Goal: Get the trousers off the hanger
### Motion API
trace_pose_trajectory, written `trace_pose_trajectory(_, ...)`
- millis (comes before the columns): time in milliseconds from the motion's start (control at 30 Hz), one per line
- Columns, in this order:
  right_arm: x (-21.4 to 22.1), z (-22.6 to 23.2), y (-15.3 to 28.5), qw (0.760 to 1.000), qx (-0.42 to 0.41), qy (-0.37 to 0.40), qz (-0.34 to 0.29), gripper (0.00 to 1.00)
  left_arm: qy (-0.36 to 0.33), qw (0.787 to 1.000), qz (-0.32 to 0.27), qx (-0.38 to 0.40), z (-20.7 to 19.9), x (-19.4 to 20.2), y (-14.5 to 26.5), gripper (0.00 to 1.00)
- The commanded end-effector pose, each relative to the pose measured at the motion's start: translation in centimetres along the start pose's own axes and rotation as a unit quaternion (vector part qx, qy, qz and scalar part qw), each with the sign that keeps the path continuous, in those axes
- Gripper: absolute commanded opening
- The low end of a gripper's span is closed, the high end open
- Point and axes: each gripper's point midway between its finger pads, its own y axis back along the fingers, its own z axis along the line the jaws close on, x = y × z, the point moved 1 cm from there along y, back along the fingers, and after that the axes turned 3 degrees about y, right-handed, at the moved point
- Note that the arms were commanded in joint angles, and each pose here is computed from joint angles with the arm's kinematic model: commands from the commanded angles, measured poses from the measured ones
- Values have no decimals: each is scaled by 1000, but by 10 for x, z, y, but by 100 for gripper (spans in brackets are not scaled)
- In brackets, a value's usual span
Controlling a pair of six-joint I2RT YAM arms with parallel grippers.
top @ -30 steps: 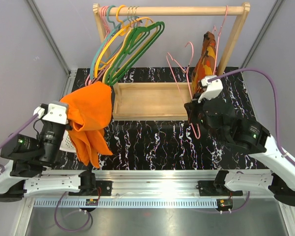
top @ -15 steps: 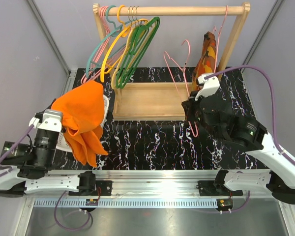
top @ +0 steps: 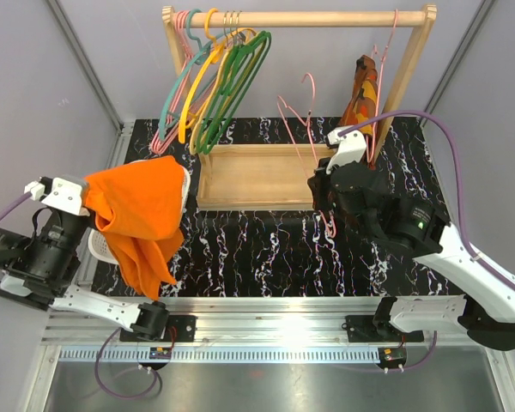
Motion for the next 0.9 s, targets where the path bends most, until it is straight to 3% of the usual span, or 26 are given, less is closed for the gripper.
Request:
trace_pose_trajectory(0,-20,-1,8,1000,-2,-17,-24,0,-32,999,-22,22,-26,-36,-6,0)
trace_pose_trajectory(233,-23,-12,16,999,14,-25,-33,0,-65,996,-45,39,-88,-92,-15,0)
trace_pose_trajectory(367,-29,-19,22,999,23,-25,-39,0,-63,995,-63,46,-120,-102,-26,0)
trace_pose_trajectory(433,-31,-25,25,998,36,-25,-43,0,-125,990,-39,54,-149,-88,-43,0)
trace_pose_trajectory(567,-39,-38,34,996,56,-32,-55,0,-144,987,11,75,-171,-42,-71,0)
trace_pose_trajectory(733,-40,-51,45,995,71,-29,-58,0,-82,995,-25,49,-142,-48,-59,0)
trace_pose_trajectory(867,-42,-54,48,995,71,-33,-65,0,-78,996,-32,17,-112,-45,-48,0)
